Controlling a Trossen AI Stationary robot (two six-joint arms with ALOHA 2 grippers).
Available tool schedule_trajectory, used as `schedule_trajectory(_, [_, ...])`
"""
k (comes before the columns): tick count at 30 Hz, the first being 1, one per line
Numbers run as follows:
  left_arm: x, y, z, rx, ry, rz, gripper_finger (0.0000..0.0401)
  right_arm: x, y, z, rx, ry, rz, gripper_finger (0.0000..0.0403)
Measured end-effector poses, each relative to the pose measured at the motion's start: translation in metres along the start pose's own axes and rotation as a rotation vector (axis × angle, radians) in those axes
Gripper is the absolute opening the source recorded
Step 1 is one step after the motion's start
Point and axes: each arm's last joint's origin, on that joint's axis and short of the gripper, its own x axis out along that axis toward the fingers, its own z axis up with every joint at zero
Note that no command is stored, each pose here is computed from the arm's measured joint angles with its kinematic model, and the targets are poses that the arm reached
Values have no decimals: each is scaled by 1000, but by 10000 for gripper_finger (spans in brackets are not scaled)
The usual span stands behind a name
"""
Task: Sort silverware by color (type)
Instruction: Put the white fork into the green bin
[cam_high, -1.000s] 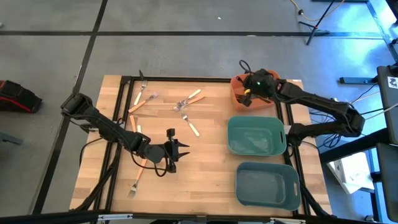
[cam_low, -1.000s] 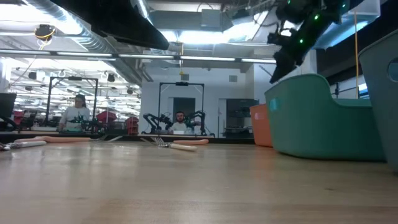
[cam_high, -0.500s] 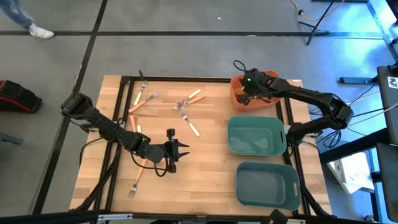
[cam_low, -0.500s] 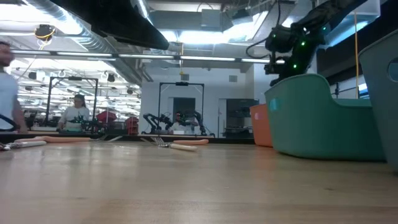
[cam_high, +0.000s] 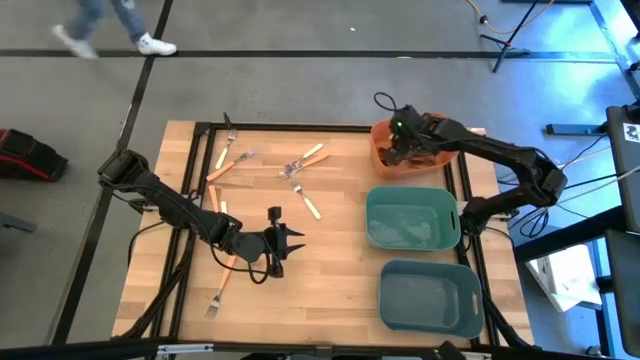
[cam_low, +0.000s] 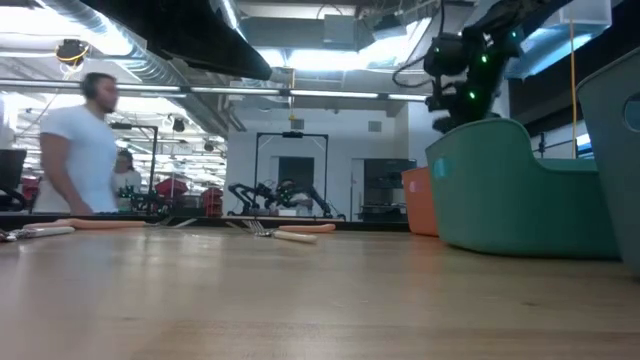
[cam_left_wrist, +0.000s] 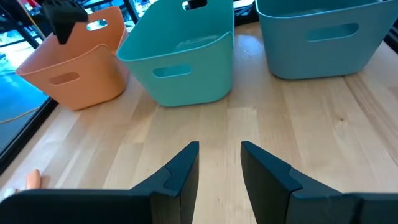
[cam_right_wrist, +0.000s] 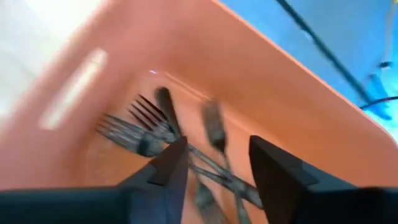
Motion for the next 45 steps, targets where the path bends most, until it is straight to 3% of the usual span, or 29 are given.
schedule_trajectory(6, [0,0,0,0,0,1,114,-26,35,24,-28,-207,200,194])
schedule_trajectory(11, [0,-1,0,1,-1,-2,114,-41,67,34,-34,-411,304,195])
schedule_trajectory(15, [-1,-2,0,12,-2,-5,114,-47,91,36,-69,-486,377,198])
schedule_trajectory(25, [-1,-1,0,4,-2,-4,114,-28,157,35,-186,-471,506,285])
schedule_trajectory(33, [-1,-2,0,-4,0,-26,114,0,200,38,-224,-385,517,291])
schedule_trajectory(38, [-1,-2,0,-5,0,-30,114,30,216,32,-228,-314,490,291])
schedule_trajectory(45, [-1,-2,0,-2,4,-35,114,59,234,29,-194,-326,519,291])
